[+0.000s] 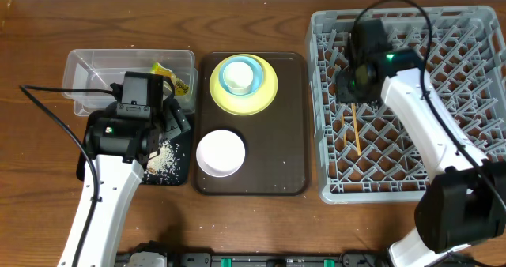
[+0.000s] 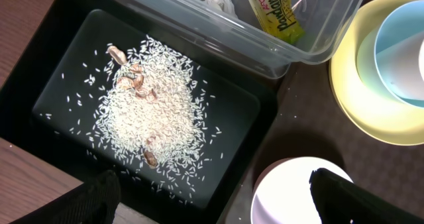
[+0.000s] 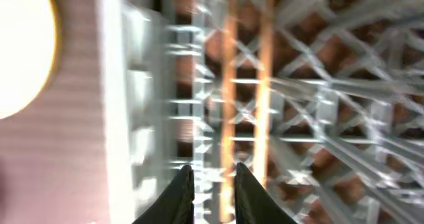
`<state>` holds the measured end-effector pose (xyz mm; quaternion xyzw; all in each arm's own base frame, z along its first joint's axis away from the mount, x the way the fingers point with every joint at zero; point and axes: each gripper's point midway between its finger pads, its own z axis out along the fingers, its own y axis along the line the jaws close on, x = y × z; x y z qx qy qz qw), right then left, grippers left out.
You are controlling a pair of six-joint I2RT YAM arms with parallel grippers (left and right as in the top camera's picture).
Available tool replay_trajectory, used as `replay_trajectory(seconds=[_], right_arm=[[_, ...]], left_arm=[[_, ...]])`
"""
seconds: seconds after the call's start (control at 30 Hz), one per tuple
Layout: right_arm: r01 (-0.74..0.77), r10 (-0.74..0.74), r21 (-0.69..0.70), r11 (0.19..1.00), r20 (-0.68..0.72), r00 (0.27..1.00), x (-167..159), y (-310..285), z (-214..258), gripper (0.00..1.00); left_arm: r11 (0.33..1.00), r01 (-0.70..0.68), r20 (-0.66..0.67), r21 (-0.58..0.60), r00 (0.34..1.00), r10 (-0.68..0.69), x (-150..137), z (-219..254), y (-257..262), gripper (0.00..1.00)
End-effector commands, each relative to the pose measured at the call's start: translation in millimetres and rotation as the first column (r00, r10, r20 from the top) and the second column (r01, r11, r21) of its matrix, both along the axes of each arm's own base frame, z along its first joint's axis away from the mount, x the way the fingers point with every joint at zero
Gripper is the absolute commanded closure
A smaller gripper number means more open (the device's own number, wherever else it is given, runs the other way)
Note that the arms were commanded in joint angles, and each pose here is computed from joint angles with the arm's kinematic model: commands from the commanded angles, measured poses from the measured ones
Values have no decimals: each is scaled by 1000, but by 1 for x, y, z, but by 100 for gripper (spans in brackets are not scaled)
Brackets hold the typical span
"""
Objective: Sort waste into correct bins and load items into the dishwasher rack
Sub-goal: 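Release the chopstick in the rack and raise the right gripper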
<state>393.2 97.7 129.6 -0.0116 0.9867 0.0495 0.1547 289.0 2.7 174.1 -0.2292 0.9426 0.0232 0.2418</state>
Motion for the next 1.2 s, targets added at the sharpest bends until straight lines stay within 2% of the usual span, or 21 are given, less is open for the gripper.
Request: replay_trajectory(seconds=[0.0, 0.1, 0.27, 0.6, 0.73, 0.93, 1.17], right_arm=[[18, -13, 154, 988, -34, 999, -7, 21, 12, 82], [45, -31, 157, 987, -87, 996, -18, 22, 7, 81], [6, 20, 178, 984, -144, 989, -36, 39, -3, 78], [-79, 97, 102, 992, -183, 978, -63, 62, -28, 76], [-73, 79, 39, 997, -210, 974, -74, 58, -39, 75], [-75, 76, 14, 997, -210, 975, -75, 55, -42, 76], [-94, 104, 84, 992, -130, 986, -55, 72, -19, 75]], left_arm=[[1000, -20, 8, 9, 1000, 20, 1, 3, 4, 6], [1000, -20, 8, 10, 1000, 20, 1, 3, 4, 6], [1000, -20, 8, 9, 1000, 20, 1, 3, 4, 6], [1000, -20, 8, 10, 1000, 20, 1, 3, 4, 6], [1000, -20, 8, 10, 1000, 20, 1, 3, 4, 6], [1000, -20, 8, 9, 1000, 20, 1, 3, 4, 6], [1000, -20, 8, 9, 1000, 20, 1, 3, 4, 6]])
